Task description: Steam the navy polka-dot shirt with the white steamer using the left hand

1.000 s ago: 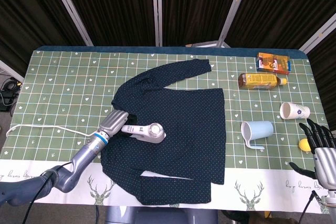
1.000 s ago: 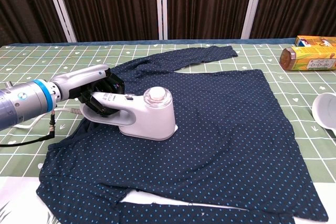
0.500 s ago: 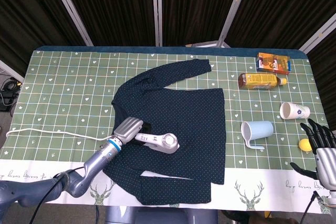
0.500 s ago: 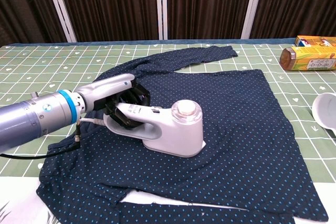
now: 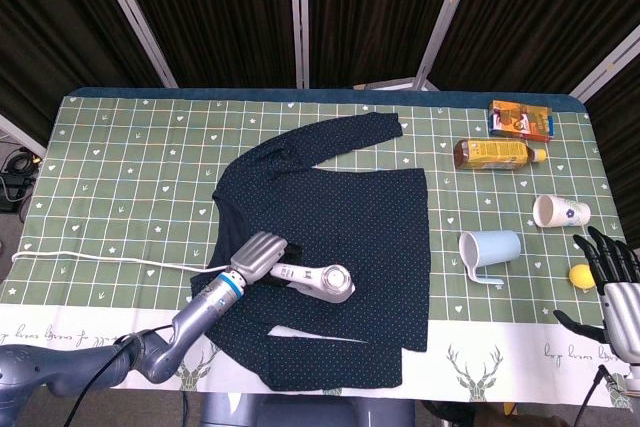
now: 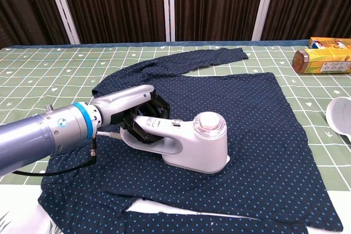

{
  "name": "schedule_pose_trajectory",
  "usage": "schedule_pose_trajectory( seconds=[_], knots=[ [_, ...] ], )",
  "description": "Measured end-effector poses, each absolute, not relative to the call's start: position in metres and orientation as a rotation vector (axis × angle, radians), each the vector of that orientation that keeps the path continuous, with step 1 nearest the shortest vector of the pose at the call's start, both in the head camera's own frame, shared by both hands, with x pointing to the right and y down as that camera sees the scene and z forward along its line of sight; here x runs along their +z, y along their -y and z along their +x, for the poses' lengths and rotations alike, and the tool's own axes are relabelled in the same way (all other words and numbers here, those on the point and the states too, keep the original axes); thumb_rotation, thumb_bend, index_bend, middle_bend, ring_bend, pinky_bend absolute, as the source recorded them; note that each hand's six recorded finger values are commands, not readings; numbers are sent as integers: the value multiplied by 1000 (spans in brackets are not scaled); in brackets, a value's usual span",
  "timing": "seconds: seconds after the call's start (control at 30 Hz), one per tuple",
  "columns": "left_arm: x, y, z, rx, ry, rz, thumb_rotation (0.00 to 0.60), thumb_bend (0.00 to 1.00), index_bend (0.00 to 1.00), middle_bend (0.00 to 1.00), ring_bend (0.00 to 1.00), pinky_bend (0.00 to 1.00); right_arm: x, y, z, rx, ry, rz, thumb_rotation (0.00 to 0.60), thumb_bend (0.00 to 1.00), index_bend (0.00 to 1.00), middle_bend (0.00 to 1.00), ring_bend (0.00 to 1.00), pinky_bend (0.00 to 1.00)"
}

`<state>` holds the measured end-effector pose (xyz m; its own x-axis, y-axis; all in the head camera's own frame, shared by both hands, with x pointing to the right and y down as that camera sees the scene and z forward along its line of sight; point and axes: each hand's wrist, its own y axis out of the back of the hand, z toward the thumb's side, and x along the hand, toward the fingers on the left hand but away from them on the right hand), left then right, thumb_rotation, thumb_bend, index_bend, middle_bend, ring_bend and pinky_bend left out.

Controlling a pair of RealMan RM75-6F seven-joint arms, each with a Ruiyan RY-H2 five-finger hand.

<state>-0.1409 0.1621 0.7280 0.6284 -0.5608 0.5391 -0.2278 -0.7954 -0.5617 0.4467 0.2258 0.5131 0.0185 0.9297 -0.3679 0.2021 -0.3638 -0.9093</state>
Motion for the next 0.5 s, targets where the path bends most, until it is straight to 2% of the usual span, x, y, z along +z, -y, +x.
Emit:
schedule_pose_trajectory(
  seconds=[0.5],
  knots=[
    [726,-151,-168,-1054,-620,-2355,600,926,998,876,844,1000,511,-226,446,1390,1174,-1634,600,0,0,0,0,0]
  ],
)
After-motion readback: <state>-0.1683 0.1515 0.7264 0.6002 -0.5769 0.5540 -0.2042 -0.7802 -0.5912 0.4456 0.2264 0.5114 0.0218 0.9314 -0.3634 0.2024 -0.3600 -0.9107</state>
